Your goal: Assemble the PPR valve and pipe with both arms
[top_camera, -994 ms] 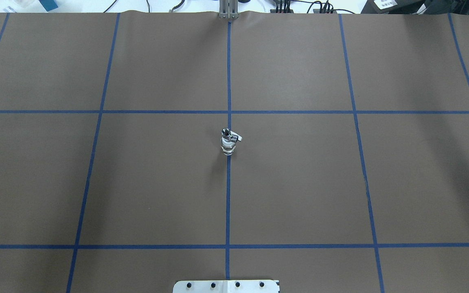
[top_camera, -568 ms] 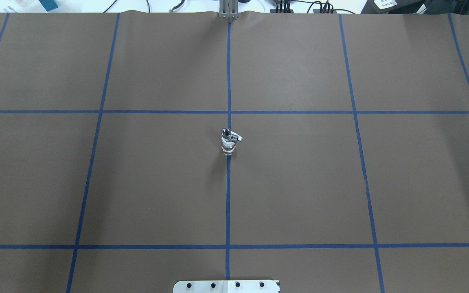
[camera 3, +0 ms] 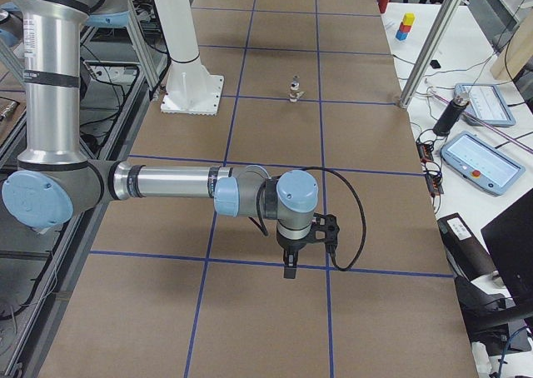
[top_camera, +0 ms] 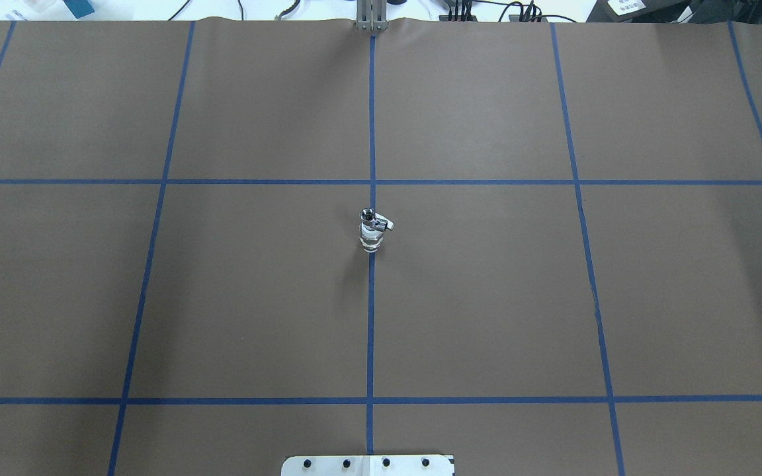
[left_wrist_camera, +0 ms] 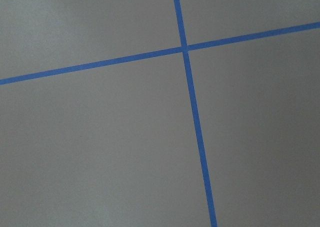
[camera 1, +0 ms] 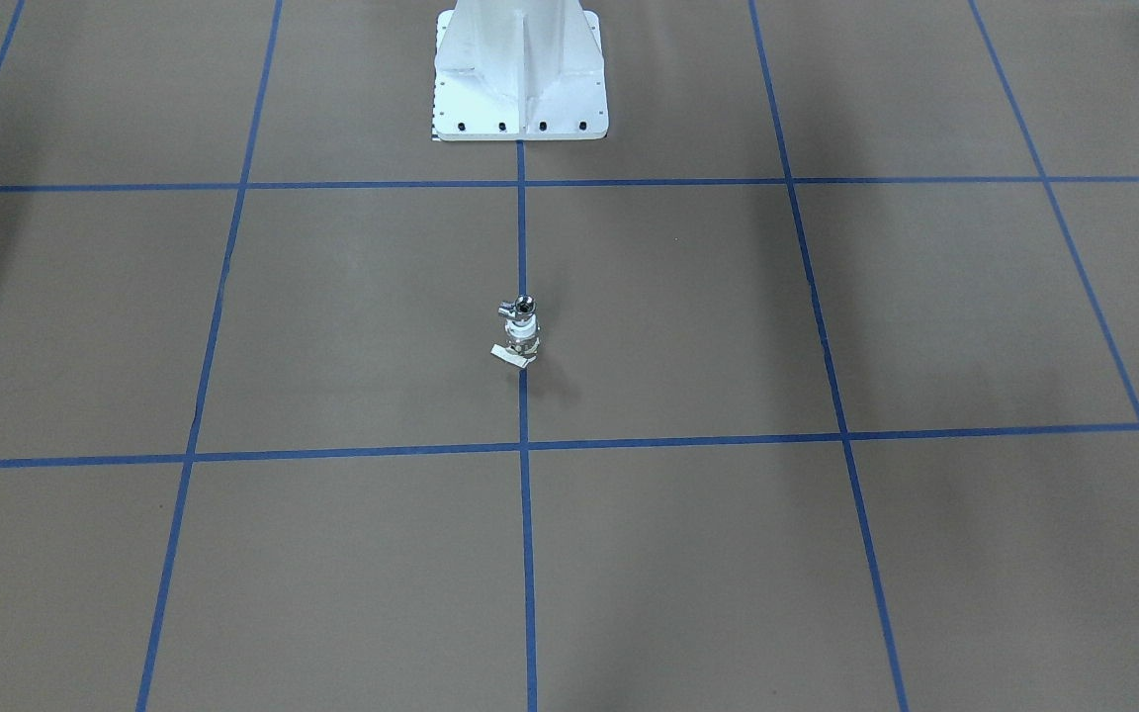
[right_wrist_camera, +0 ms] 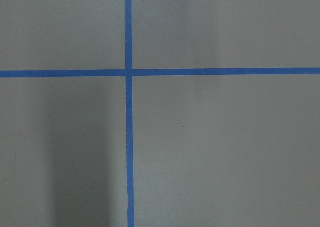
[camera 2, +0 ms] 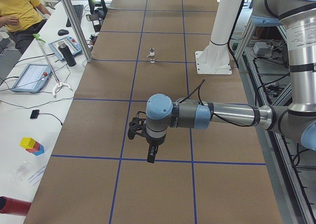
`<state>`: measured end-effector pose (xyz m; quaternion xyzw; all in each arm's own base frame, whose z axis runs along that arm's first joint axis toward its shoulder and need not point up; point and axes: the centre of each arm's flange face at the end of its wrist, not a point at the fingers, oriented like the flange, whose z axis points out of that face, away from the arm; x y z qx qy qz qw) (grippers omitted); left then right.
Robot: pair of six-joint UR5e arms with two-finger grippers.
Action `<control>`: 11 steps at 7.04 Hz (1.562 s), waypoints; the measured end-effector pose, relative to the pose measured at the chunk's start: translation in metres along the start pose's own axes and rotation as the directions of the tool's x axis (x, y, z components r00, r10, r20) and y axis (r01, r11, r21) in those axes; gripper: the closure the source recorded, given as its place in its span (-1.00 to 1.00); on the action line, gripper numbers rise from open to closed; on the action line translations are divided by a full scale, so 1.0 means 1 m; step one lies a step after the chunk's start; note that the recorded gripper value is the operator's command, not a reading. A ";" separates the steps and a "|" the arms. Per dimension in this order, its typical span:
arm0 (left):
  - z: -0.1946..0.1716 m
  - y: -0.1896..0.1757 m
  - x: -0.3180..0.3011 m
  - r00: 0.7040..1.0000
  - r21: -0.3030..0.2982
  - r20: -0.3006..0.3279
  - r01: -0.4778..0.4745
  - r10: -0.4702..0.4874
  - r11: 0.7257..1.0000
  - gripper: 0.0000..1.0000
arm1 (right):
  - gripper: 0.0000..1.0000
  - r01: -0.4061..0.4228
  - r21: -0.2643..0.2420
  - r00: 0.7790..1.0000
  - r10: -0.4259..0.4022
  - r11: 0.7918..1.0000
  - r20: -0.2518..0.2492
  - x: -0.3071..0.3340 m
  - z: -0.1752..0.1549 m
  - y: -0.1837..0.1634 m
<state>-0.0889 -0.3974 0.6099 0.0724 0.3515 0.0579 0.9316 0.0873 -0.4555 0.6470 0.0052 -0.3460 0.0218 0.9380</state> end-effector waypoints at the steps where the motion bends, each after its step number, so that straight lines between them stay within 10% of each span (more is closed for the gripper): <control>1: 0.000 0.000 0.000 1.000 0.001 0.000 0.000 0.000 1.000 -0.99 | -0.99 -0.001 0.000 1.000 0.001 1.000 -0.001 0.000 0.000 0.000; 11: 0.000 0.000 0.000 1.000 0.000 0.000 0.000 0.000 1.000 -0.99 | -0.99 -0.002 -0.005 1.000 0.002 1.000 -0.001 0.004 0.004 0.002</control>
